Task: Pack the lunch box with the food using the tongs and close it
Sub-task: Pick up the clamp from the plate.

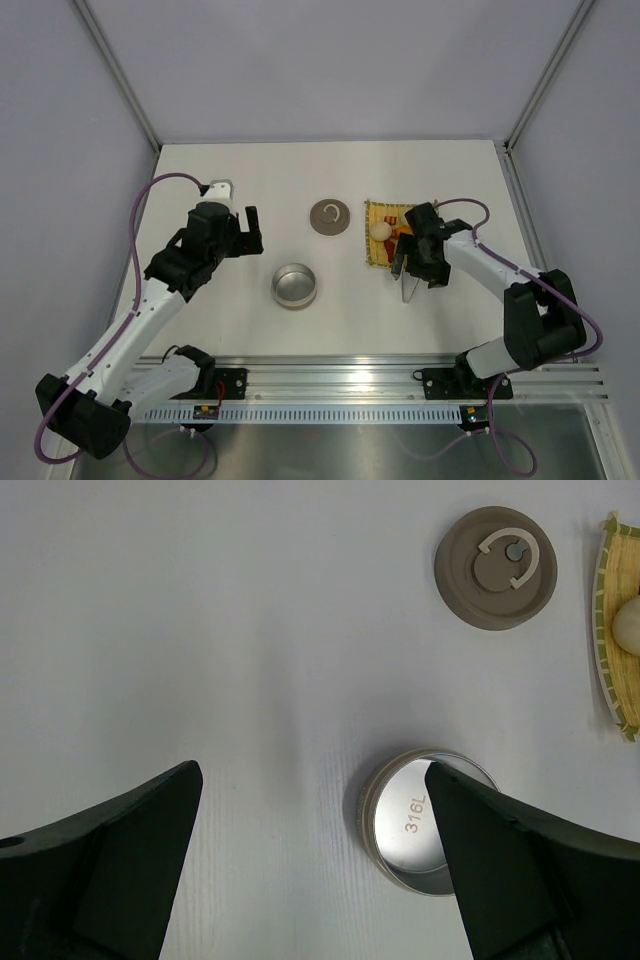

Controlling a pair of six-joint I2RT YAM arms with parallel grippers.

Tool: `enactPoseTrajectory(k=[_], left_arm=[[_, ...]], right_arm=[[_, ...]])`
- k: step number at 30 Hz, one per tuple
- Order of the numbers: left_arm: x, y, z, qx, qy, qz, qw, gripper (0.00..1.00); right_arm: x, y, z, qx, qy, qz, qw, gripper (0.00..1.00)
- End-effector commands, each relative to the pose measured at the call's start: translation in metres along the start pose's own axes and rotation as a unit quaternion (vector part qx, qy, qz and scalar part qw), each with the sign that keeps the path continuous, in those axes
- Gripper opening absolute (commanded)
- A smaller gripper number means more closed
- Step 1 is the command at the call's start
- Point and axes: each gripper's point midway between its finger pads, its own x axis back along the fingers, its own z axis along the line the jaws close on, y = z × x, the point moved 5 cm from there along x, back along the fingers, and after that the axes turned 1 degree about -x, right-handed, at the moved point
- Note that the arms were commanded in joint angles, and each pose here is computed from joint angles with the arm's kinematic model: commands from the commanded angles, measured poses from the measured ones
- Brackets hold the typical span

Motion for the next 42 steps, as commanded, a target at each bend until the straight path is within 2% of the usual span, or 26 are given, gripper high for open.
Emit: enactPoseTrajectory(k=[1, 7, 13, 21, 25, 42], left_arm=[[0.000, 0.013, -0.007, 0.002, -0.016, -0.028, 0.999, 0.99], [0.002, 0.012, -0.003, 0.001, -0.010, -0.029, 1.000, 0.99], [0.004, 0.011, -0.002, -0.001, -0.005, -0.029, 1.000, 0.99], [0.004, 0.011, -0.002, 0.001, -0.007, -0.027, 1.000, 0.99], [0.004, 0.011, -0.003, 0.002, -0.007, -0.028, 1.000, 0.99], [0.005, 0.010, -0.003, 0.005, -0.008, -0.028, 1.000, 0.99]], right_arm=[[-0.010, 0.012, 0.014, -0.015, -0.010, -0.047, 0.999, 0.92], [-0.032, 0.015, 0.015, -0.036, -0.032, -0.060, 0.997, 0.90], [-0.049, 0.010, 0.014, -0.036, -0.034, -0.055, 0.997, 0.82], [-0.051, 0.010, 0.011, -0.035, -0.039, -0.062, 0.997, 0.56], [-0.045, 0.008, 0.007, -0.036, -0.039, -0.070, 0.996, 0.49], [-0.001, 0.007, 0.014, -0.007, -0.018, -0.102, 0.995, 0.46]])
